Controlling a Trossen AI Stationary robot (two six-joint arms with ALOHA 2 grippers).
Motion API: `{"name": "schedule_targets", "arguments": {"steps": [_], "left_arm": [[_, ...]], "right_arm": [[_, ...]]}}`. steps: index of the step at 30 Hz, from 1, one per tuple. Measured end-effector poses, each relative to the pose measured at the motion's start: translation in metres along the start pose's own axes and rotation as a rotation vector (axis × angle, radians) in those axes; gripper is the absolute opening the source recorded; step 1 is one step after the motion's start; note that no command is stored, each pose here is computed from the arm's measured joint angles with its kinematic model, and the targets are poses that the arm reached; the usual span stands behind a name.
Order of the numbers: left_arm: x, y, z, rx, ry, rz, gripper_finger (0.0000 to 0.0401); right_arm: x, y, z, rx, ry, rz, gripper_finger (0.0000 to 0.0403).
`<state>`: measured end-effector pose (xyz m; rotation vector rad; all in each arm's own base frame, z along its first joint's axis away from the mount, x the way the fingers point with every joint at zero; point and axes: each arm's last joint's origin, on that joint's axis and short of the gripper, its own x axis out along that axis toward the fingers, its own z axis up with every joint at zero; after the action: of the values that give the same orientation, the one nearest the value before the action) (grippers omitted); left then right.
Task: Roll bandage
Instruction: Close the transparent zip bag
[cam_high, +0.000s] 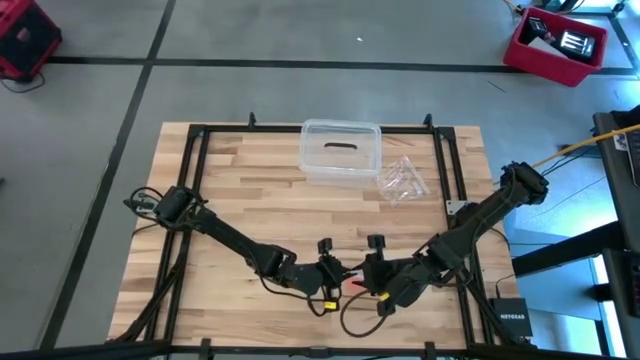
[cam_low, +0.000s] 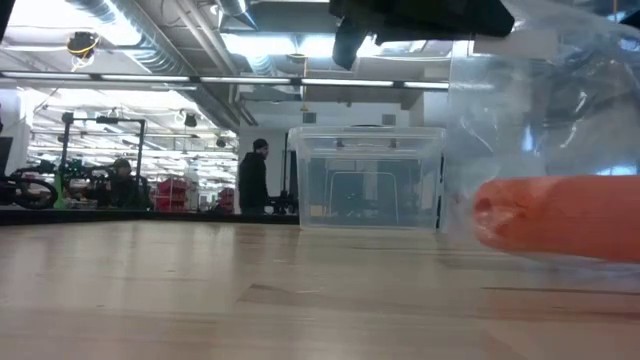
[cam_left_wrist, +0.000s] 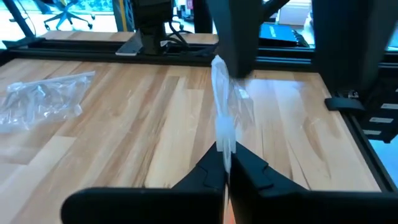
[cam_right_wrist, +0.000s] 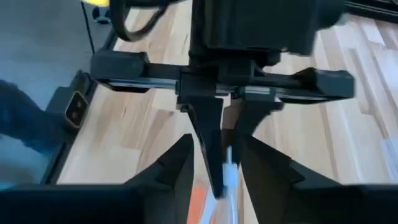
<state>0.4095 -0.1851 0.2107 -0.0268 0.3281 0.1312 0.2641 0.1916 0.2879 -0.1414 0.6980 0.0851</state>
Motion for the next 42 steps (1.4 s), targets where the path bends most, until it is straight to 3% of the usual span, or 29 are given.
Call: {"name": "schedule_targets", "arguments": {"steps": [5, 19, 24, 42], "left_arm": [[-0.001, -0.002, 0.000, 0.007, -0.005, -0.005, 0.0000], [-0.004, -0.007, -0.002, 0.024, -0.005, -0.001, 0.0000], [-0.009, -0.014, -0.003, 0.072, -0.025, 0.028, 0.0000], [-0.011, -0.016, 0.000, 0.066, -0.053, 0.036, 0.0000]], "right_arm": [[0.017, -0.001, -0.012, -0.036, 0.081, -0.043, 0.0109], [0.021, 0.001, -0.015, -0.069, 0.108, -0.036, 0.0013], [0.021, 0.002, -0.016, -0.060, 0.134, -0.015, 0.0008], [0.018, -0.002, -0.033, -0.022, 0.306, -0.012, 0.0010]]}}
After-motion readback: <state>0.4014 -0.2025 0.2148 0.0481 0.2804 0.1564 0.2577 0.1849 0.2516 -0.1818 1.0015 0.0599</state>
